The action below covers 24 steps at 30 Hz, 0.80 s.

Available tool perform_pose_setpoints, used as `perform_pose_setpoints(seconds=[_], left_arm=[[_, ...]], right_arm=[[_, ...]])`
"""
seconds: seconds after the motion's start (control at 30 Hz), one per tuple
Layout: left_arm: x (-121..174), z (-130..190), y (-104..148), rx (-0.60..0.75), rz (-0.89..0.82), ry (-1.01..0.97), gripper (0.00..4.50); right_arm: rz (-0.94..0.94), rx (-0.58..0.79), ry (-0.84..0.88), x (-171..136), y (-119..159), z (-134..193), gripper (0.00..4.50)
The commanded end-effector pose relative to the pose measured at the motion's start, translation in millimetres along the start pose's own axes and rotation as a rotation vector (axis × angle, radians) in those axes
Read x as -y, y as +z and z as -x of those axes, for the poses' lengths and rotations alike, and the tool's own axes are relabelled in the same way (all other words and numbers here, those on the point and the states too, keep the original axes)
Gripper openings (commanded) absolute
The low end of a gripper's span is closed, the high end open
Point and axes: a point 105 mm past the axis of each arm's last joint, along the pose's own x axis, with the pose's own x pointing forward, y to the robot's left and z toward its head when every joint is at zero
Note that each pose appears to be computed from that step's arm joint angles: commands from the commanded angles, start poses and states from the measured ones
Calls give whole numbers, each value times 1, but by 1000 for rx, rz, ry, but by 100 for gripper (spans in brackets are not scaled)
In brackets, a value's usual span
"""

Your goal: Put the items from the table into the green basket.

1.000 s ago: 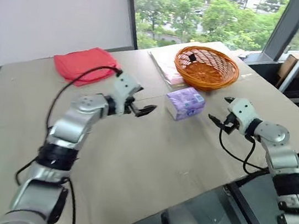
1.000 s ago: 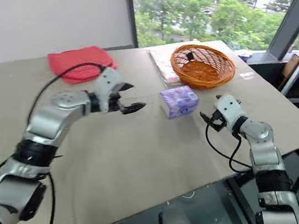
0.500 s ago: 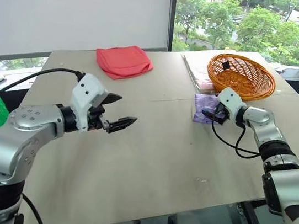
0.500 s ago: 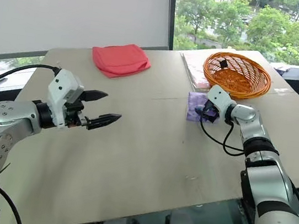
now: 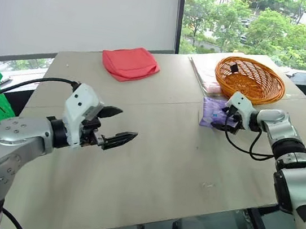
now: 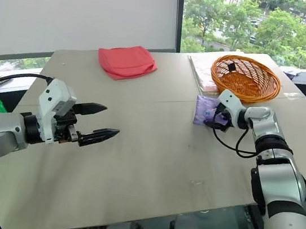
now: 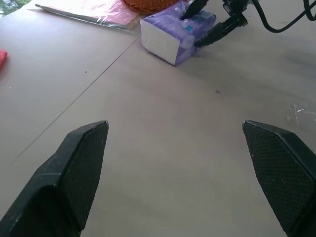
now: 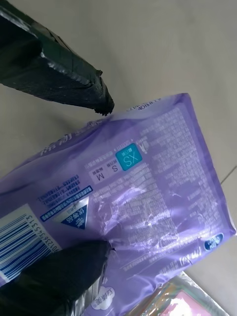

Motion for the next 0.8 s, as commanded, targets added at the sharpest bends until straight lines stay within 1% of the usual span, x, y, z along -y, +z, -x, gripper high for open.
perform_pose_setpoints(seconds=[0.03, 0.1, 0.17, 0.2, 0.23, 0.27, 0.3, 0.33, 0.37, 0.43, 0.5, 0.57, 0.63, 0.7, 0.8], left_arm=[[1, 3, 11, 23, -48, 10, 446], [1, 3, 11, 21, -47, 7, 446], [1, 3, 11, 18, -46, 9, 450], [1, 3, 10, 14, -46, 7, 450], [1, 3, 10, 11, -46, 6, 450], [1, 2, 9, 9, -46, 5, 450], [2, 2, 9, 9, -46, 4, 450], [2, 2, 9, 14, -45, 1, 450], [3, 1, 10, 24, -41, 0, 450], [5, -3, 12, 54, -22, -12, 450], [8, -10, 14, 99, 7, -22, 450], [9, -19, 17, 141, 33, -19, 450], [8, -32, 21, 208, 85, -9, 450], [1, -42, 25, 287, 156, 27, 450], [-12, -53, 32, 401, 285, 98, 450]], right_arm=[[55, -96, -38, 2, -17, -1, 450], [106, -127, -76, 6, -19, 0, 450], [129, -129, -123, 12, -18, 1, 392], [140, -127, -138, 14, -17, 2, 376], [147, -126, -147, 16, -16, 2, 325], [157, -125, -148, 16, -16, 3, 285], [175, -122, -148, 16, -15, 3, 254], [187, -111, -153, 17, -12, 3, 202], [192, -94, -157, 17, -8, 3, 162], [221, -30, -147, 16, 5, 3, 80], [252, 54, -120, 12, 23, 2, 17], [249, 166, -69, 4, 46, 1, 13], [214, 309, -3, -9, 77, 1, 13], [157, 465, 50, -23, 109, 6, 13], [63, 612, 110, -41, 139, 16, 13]])
